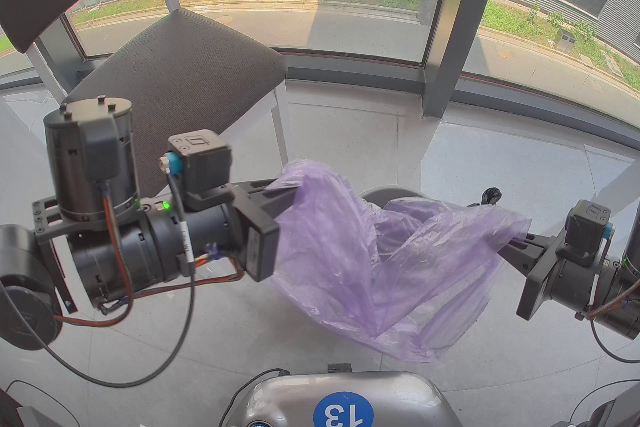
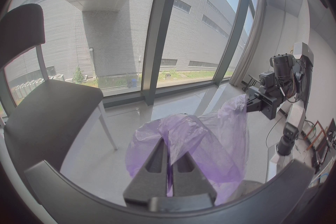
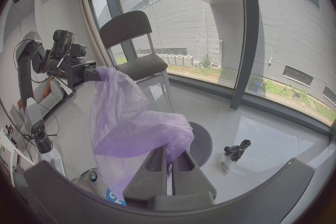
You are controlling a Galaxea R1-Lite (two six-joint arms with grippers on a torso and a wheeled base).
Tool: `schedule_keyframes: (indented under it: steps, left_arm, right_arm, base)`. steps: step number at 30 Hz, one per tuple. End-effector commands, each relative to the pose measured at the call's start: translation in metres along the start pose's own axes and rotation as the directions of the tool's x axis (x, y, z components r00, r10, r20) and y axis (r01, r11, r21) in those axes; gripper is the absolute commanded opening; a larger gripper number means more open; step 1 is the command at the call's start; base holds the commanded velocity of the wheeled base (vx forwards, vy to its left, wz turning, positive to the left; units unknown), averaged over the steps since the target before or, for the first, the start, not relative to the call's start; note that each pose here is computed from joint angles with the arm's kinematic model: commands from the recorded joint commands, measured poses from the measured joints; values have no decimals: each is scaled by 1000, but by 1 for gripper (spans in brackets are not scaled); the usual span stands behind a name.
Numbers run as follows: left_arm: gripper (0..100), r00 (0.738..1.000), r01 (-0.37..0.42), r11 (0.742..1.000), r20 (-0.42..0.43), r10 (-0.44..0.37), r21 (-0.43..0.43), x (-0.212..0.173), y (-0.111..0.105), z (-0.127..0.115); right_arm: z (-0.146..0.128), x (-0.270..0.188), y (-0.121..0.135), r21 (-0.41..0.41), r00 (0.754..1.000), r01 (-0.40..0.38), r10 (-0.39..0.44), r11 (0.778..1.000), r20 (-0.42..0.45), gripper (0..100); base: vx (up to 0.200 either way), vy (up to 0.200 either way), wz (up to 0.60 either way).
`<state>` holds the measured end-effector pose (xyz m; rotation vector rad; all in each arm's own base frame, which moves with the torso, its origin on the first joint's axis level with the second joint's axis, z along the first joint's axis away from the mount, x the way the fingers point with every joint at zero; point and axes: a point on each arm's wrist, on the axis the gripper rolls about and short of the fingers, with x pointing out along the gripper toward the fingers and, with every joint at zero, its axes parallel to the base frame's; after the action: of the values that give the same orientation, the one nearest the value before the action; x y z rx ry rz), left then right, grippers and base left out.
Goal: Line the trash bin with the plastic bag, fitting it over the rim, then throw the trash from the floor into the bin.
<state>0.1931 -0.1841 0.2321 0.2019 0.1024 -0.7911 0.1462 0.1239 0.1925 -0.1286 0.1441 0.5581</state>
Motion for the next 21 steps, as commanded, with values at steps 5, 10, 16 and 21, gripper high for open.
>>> schedule_keyframes:
  steps: [5,10,16,21]
  left_arm:
    - [0,998,66,998,0,-66,-20,38,-22,3]
    - [0,999,47,993,24,-45,-109,68,-39,7]
    - [0,998,56,992,25,-54,-112,83,-46,7]
    - [0,998,57,990,14,-55,-130,92,-48,0]
  right_arm:
    - [8,16,5,-4,1000,-16,16,1000,-4,0]
    - [7,15,1,-33,999,2,-4,999,-41,0]
    - [9,11,-3,-38,998,17,-19,999,-62,0]
    - [8,9,-15,-50,994,67,-72,996,-85,0]
  base:
    - [0,0,0]
    - [0,0,0]
    - [0,0,0]
    - [0,0,0]
